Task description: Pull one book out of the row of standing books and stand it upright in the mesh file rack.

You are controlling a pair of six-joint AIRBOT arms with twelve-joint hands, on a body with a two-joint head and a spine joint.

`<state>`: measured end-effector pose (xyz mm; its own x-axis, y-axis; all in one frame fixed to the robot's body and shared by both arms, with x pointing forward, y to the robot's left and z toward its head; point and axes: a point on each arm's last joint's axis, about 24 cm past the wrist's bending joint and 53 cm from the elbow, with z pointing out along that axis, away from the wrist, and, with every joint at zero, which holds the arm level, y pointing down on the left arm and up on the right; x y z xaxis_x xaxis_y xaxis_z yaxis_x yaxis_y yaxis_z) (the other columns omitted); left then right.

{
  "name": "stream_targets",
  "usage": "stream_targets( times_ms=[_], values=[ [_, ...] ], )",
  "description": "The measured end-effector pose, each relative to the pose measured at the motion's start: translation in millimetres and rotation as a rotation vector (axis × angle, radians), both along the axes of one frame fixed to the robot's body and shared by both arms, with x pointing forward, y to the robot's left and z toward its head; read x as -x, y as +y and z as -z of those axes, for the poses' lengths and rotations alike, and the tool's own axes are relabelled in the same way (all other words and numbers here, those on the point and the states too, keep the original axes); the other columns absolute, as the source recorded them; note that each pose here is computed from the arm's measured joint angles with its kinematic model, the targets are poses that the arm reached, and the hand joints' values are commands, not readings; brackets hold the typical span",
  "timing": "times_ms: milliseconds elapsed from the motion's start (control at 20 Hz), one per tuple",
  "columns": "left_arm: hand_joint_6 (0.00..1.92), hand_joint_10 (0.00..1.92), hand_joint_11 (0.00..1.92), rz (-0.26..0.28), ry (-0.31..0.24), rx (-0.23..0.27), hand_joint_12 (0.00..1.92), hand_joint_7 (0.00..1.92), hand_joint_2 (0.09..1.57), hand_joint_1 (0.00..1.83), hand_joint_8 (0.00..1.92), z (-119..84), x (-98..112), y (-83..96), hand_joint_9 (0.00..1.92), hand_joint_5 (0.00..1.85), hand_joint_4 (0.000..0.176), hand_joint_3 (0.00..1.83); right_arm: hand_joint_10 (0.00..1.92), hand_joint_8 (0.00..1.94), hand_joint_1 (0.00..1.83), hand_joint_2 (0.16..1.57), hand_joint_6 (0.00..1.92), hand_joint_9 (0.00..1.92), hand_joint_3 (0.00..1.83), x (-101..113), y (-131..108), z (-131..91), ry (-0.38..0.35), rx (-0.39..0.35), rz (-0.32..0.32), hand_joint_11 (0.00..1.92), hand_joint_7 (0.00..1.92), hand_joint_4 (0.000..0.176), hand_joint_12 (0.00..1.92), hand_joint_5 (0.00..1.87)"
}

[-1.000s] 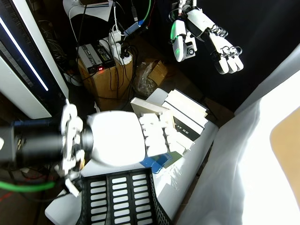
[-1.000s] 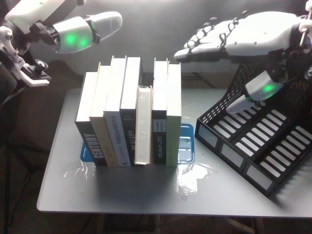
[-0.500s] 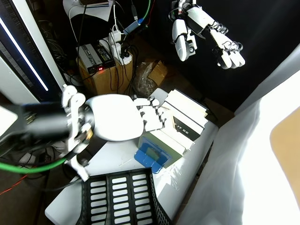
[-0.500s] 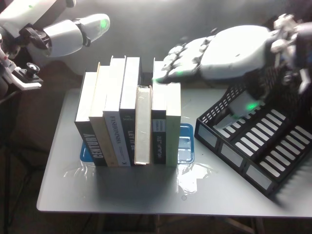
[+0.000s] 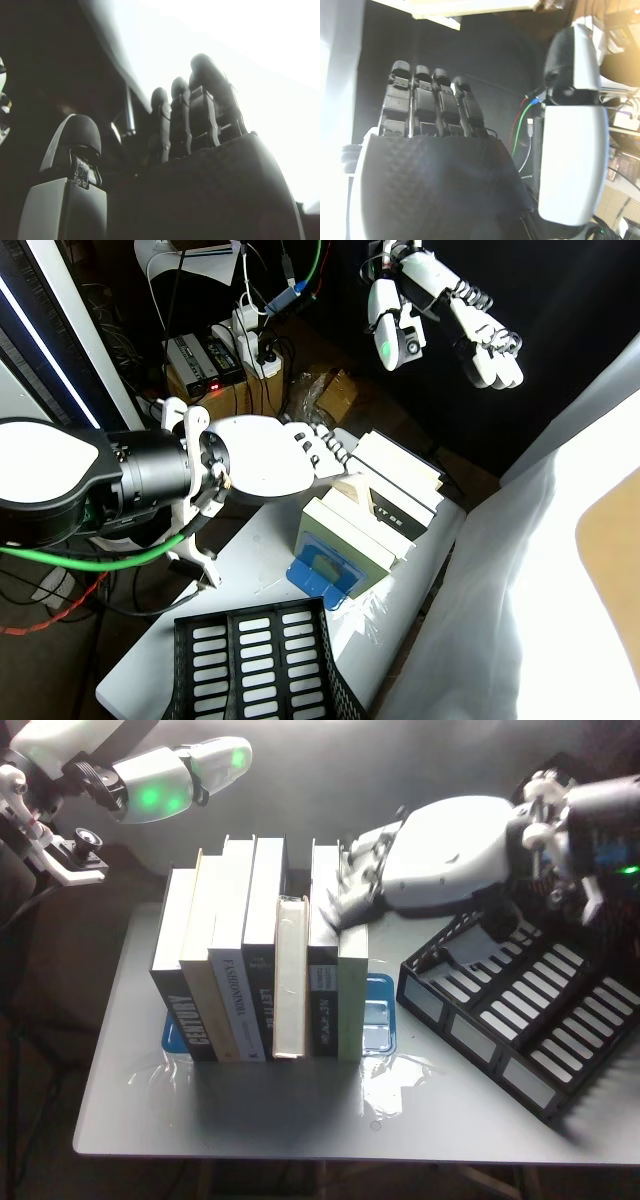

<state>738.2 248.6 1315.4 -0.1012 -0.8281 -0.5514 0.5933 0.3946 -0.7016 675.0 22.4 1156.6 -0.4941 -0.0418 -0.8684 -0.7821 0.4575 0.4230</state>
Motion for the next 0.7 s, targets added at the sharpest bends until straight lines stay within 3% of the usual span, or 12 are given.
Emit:
stream_targets(
  times_ms=[50,100,150,200,250,300,350,400,450,550,650,700],
  values=[
    [0.01,0.08,0.00,0.000,0.000,0.000,1.66,0.14,1.33,0.38,0.00,0.1,0.0,0.1,0.05,0.20,0.066,0.00,1.27,0.95,1.37,1.12,0.99,0.95,0.00,1.7,2.3,9.6,0.011,0.014,-0.009,0.66,1.00,0.000,1.60,0.89],
    [0.00,0.12,0.00,-0.001,0.001,0.003,1.20,0.15,1.31,0.41,0.00,-0.1,-0.2,0.6,0.04,0.25,0.069,0.00,1.36,0.97,1.37,1.14,1.15,0.82,0.01,2.8,3.8,18.2,0.016,0.030,-0.017,0.46,0.99,0.000,1.63,0.84],
    [0.02,0.15,0.00,-0.003,0.001,0.006,0.72,0.14,1.31,0.40,0.00,-0.3,-0.5,1.4,0.03,0.24,0.073,0.00,1.17,1.19,1.20,1.20,1.29,0.63,0.00,3.8,7.2,22.5,0.018,0.038,-0.022,0.34,0.86,0.000,1.68,0.77],
    [0.01,0.16,0.00,-0.002,0.001,0.003,0.22,0.14,1.32,0.38,0.00,-0.1,-0.2,0.7,0.02,0.24,0.074,0.00,1.10,1.26,1.16,1.22,1.34,0.60,0.00,5.2,9.6,22.5,0.019,0.036,-0.028,0.31,0.82,0.015,1.70,0.74],
    [0.01,0.17,0.00,0.003,0.000,-0.004,0.01,0.14,1.32,0.38,0.00,0.4,0.3,-0.9,0.02,0.24,0.074,0.00,1.09,1.28,1.16,1.23,1.35,0.59,0.00,5.5,11.4,20.3,0.023,0.026,-0.029,0.30,0.81,0.023,1.70,0.73],
    [0.01,0.17,0.00,0.003,-0.001,-0.004,0.01,0.14,1.32,0.38,0.00,0.2,0.4,-1.1,0.02,0.24,0.074,0.00,1.09,1.28,1.16,1.23,1.35,0.59,0.00,5.7,12.1,20.2,0.024,0.025,-0.029,0.30,0.81,0.023,1.70,0.73],
    [0.00,0.10,0.00,0.002,0.000,-0.001,0.00,0.10,1.34,0.34,0.00,0.2,0.2,-0.4,0.00,0.17,0.045,0.01,0.05,0.05,0.87,0.95,0.05,0.02,0.00,4.2,12.5,21.6,0.021,0.029,-0.030,0.01,0.03,0.034,0.55,0.03],
    [0.00,0.09,0.00,0.002,0.000,-0.001,0.00,0.09,1.35,0.34,0.00,0.1,0.2,-0.3,0.00,0.17,0.041,0.01,0.01,0.01,0.86,0.93,0.01,0.00,0.00,2.3,12.0,23.4,0.016,0.038,-0.025,0.00,0.01,0.040,0.24,0.00],
    [0.00,0.09,0.00,0.002,0.000,-0.001,0.00,0.09,1.35,0.34,0.00,0.1,0.2,-0.4,0.00,0.17,0.041,0.01,0.00,0.00,0.85,0.92,0.00,0.00,0.00,0.5,12.2,23.8,0.016,0.037,-0.022,0.00,0.00,0.042,0.10,0.00],
    [0.00,0.10,0.00,0.003,-0.002,-0.003,0.00,0.12,1.32,0.36,0.01,0.0,0.5,-1.0,0.02,0.18,0.036,0.00,0.00,0.00,0.79,0.94,0.00,0.00,0.00,1.4,19.0,24.0,0.022,0.029,-0.025,0.00,0.00,0.048,0.01,0.00],
    [0.00,0.10,0.00,0.004,-0.001,-0.004,0.00,0.12,1.31,0.32,0.01,0.3,0.4,-1.4,0.01,0.18,0.008,0.00,0.00,0.00,0.78,0.95,0.00,0.00,0.01,5.2,27.4,28.7,0.020,0.038,-0.043,0.00,0.00,0.069,0.00,0.00],
    [0.00,0.02,0.00,0.004,-0.002,-0.005,0.00,0.06,1.31,0.26,0.01,0.3,0.1,-1.1,0.00,0.14,0.003,0.00,0.00,0.00,0.76,0.96,0.00,0.00,0.01,8.5,33.7,31.4,0.014,0.048,-0.060,0.00,0.00,0.069,0.00,0.00]
  ],
)
